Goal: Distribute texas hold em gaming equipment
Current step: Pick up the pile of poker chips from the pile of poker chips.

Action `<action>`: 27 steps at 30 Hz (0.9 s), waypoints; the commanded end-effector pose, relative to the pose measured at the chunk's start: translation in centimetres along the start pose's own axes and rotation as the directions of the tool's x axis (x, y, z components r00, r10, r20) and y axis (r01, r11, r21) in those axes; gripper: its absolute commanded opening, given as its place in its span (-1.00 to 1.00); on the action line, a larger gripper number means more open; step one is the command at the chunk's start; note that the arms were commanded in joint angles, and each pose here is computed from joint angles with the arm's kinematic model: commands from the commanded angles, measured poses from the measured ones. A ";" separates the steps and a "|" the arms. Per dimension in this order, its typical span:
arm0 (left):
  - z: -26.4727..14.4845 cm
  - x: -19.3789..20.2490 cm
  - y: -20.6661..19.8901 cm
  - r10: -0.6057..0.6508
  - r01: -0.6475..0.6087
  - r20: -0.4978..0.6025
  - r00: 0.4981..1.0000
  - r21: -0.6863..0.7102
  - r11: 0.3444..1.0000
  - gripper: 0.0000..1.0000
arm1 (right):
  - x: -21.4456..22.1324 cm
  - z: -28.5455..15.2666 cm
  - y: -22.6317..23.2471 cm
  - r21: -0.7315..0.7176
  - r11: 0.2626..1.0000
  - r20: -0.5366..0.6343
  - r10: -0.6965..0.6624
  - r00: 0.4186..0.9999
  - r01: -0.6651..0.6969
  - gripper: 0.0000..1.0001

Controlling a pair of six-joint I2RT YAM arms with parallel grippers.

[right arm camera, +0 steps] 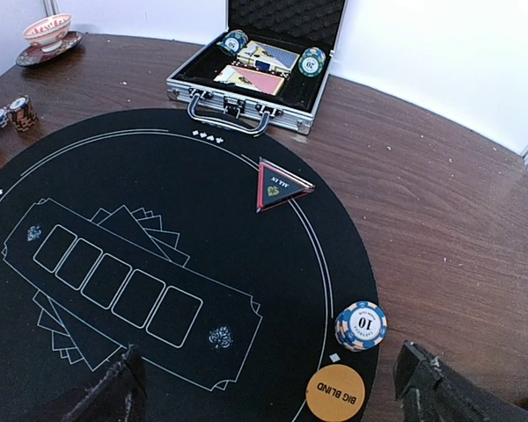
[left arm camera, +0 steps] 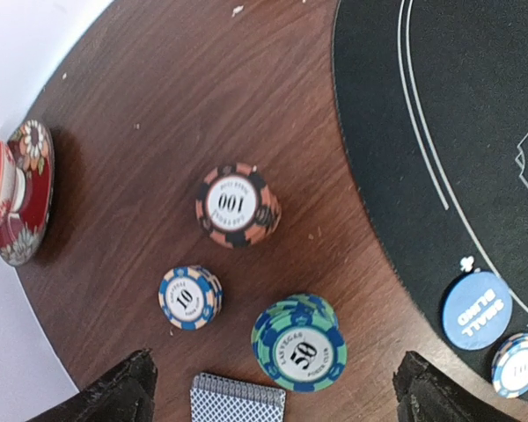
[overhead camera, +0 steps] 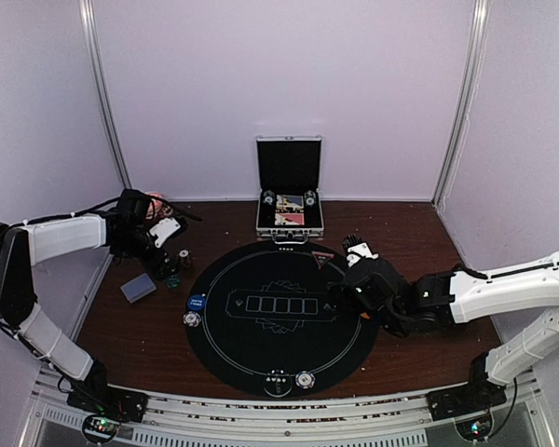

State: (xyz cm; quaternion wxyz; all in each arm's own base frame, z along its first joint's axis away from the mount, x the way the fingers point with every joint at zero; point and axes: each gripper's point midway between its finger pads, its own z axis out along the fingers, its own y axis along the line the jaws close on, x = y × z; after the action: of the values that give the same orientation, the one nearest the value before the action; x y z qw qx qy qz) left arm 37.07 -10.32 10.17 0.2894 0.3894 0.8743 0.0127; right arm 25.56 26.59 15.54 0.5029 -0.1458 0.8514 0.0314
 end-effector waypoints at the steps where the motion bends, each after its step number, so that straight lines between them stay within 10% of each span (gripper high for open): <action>1: -0.5 -0.3 1.4 -0.005 0.006 0.055 0.998 -0.026 1.000 0.93 | -0.4 -0.4 -0.5 0.013 1.000 0.029 0.011 1.000 -0.011 1.00; 27: 3.5 2.2 0.1 -0.029 0.030 -0.017 0.999 0.087 0.996 0.74 | -0.4 -0.6 -0.5 0.013 1.000 0.036 0.012 0.999 -0.013 1.00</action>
State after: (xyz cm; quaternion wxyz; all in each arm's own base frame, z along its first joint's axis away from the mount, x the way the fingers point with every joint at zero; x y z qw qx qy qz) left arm 37.04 -9.57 6.40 0.2556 0.3919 0.8834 -0.0277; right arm 25.48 26.44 15.61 0.5063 -0.1432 0.8497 0.0353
